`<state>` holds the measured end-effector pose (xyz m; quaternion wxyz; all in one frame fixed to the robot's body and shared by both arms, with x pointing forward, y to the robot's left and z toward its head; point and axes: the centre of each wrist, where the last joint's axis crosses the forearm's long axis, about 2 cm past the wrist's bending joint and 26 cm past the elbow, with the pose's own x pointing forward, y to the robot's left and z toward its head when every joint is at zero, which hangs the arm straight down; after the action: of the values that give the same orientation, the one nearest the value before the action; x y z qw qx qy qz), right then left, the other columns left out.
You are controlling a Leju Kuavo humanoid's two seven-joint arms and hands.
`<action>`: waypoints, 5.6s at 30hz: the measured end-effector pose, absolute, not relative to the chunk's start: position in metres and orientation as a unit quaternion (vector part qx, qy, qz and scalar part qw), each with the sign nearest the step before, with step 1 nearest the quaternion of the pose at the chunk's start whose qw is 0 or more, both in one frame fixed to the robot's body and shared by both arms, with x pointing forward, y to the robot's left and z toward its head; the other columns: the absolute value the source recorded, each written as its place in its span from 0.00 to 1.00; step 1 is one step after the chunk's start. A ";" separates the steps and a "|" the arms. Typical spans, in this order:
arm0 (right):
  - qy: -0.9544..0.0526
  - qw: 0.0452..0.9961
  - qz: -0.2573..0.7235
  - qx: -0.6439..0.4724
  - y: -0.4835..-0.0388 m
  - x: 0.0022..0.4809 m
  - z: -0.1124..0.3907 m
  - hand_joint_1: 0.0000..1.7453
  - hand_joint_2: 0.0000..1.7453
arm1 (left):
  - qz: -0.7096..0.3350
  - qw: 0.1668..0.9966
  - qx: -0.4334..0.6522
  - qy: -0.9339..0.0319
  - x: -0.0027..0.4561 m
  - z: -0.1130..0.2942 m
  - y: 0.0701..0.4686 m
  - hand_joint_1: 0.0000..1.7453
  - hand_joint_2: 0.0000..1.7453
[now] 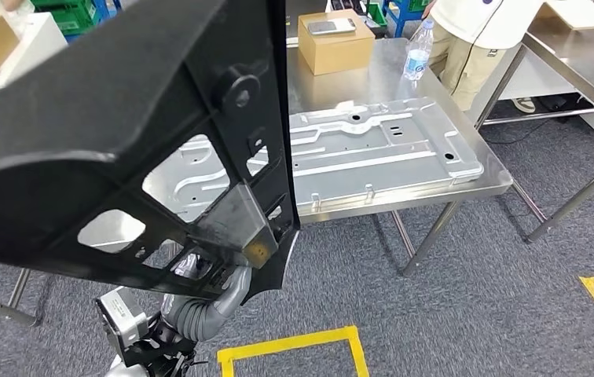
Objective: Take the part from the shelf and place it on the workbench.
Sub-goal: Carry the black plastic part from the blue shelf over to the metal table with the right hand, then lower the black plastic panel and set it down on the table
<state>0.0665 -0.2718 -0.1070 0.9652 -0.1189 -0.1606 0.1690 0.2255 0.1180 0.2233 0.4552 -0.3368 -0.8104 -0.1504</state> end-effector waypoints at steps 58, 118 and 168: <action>-0.162 0.966 0.166 -0.118 -0.268 0.067 -0.107 0.00 0.00 | -0.154 0.451 -0.334 -0.813 0.228 0.226 0.119 1.00 1.00; -0.179 0.943 0.260 -0.106 -0.259 0.101 -0.100 0.00 0.00 | -0.244 0.371 0.021 -0.896 0.344 0.291 0.102 1.00 1.00; -0.181 0.939 0.274 -0.102 -0.256 0.102 -0.099 0.00 0.00 | -0.456 0.314 0.259 -0.791 0.344 0.251 0.099 0.25 1.00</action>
<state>0.1024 -0.2558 -0.0994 0.9389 -0.1019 -0.1809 0.2743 0.3436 0.0985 0.2513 0.3139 0.2591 -0.7913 -0.4563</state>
